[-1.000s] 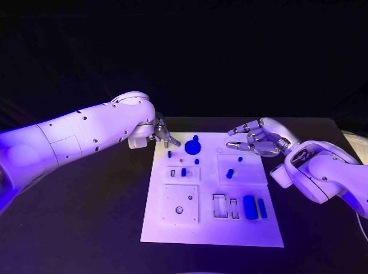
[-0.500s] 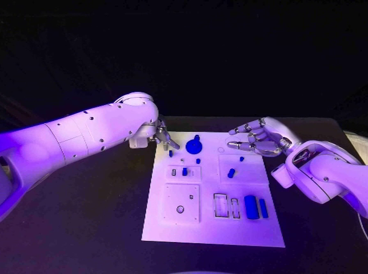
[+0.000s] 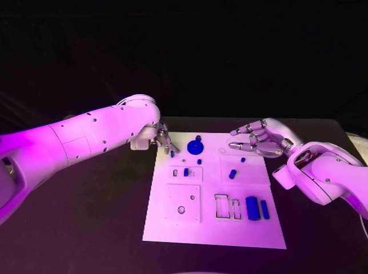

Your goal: Assemble the parts on the task board

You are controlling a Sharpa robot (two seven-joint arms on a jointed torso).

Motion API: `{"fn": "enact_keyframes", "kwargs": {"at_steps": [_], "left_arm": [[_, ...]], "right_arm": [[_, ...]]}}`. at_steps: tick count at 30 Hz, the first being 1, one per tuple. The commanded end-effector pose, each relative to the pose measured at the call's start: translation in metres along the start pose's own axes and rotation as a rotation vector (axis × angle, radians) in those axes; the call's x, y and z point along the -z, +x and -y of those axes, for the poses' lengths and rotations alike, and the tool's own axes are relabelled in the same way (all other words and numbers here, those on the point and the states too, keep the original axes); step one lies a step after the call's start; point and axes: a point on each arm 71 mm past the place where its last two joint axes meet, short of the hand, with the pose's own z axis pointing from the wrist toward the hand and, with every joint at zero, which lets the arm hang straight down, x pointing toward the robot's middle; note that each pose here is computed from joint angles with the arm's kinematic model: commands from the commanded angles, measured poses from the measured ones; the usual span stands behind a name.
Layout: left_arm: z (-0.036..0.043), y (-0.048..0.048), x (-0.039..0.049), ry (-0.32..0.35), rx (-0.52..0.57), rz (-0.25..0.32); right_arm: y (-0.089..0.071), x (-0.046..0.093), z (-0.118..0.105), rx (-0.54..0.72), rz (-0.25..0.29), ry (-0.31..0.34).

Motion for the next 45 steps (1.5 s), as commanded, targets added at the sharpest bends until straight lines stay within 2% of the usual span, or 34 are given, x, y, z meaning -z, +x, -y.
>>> {"fn": "enact_keyframes", "kwargs": {"at_steps": [1, 11, 22, 31, 38, 45], "left_arm": [[0.0013, 0.0029, 0.0002, -0.017, -0.01, -0.025], [0.0038, 0.0051, -0.0012, -0.006, 0.011, -0.023], [0.0049, 0.001, -0.0019, 0.023, 0.111, 0.034], [0.0052, 0.0014, -0.0008, 0.05, 0.153, 0.037], [0.0004, 0.0052, 0.0044, 0.078, 0.188, 0.041], [-0.0051, 0.015, 0.0146, 0.112, 0.211, 0.047]], "right_arm": [[0.002, 0.0, 0.0, 0.007, -0.014, -0.005], [0.002, 0.0, 0.0, 0.007, -0.015, -0.005], [0.002, 0.0, 0.0, 0.007, -0.014, -0.003], [0.003, 0.0, 0.001, 0.006, -0.019, 0.002], [0.003, 0.001, 0.003, 0.006, -0.022, 0.005], [0.003, 0.001, 0.003, 0.005, -0.021, 0.007]]}}
